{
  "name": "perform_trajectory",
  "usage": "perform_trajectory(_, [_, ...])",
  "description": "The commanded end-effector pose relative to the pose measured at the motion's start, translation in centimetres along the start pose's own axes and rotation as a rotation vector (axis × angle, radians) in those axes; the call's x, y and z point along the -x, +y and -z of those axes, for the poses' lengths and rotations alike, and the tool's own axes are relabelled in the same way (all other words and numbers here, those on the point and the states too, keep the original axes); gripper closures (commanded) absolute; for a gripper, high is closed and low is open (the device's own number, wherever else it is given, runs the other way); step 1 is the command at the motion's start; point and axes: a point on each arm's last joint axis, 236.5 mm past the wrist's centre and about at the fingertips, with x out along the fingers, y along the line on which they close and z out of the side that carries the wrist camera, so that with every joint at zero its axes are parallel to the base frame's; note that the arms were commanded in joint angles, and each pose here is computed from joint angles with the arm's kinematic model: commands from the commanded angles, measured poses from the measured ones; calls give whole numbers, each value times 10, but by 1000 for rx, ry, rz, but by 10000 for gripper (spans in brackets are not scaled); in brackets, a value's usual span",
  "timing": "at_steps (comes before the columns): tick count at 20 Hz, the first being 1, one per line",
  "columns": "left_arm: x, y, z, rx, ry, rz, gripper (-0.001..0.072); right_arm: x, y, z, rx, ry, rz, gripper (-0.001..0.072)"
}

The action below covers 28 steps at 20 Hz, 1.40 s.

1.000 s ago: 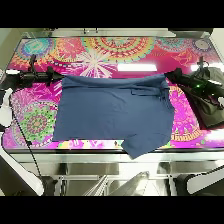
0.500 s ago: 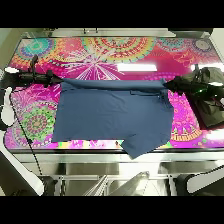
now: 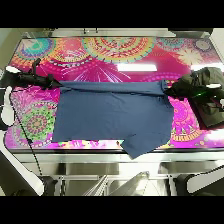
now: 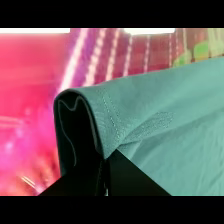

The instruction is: Fold the shirts.

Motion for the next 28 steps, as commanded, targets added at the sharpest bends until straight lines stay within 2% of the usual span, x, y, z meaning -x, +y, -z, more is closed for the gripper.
perform_trajectory(1, [10,-5,-5,-33,0,-5,689,0,-7,-4,3,-18,27,692])
perform_trajectory(10, [3,-4,10,-96,72,-31,688,0,-6,-5,4,-20,28,690])
perform_trajectory(11, [4,-3,17,-97,105,-34,626,0,-6,-5,4,-20,27,690])
perform_trajectory(12, [5,-4,22,-96,125,-28,435,1,-5,-5,6,-19,25,690])
perform_trajectory(13, [6,-7,26,-94,141,-19,413,2,-3,-5,13,-19,22,680])
perform_trajectory(14, [8,-7,29,-92,152,-17,412,4,0,-7,18,-26,22,618])
perform_trajectory(15, [12,-8,29,-83,150,-17,412,7,2,-9,24,-32,21,486])
perform_trajectory(16, [17,-10,27,-70,142,-25,412,11,7,-12,35,-42,20,408])
perform_trajectory(20, [65,4,26,12,128,-195,413,49,32,-27,112,-91,23,416])
perform_trajectory(22, [93,-4,34,53,141,-237,413,78,50,-24,128,-82,-4,424])
perform_trajectory(23, [101,-11,41,72,154,-234,413,90,61,-17,146,-57,-21,560])
perform_trajectory(24, [105,-19,56,106,182,-226,414,99,71,-4,171,-19,-36,631])
perform_trajectory(26, [102,-28,95,164,242,-213,413,107,85,27,183,46,-64,529])
perform_trajectory(28, [89,-32,144,217,289,-194,414,108,89,67,148,105,-84,528])
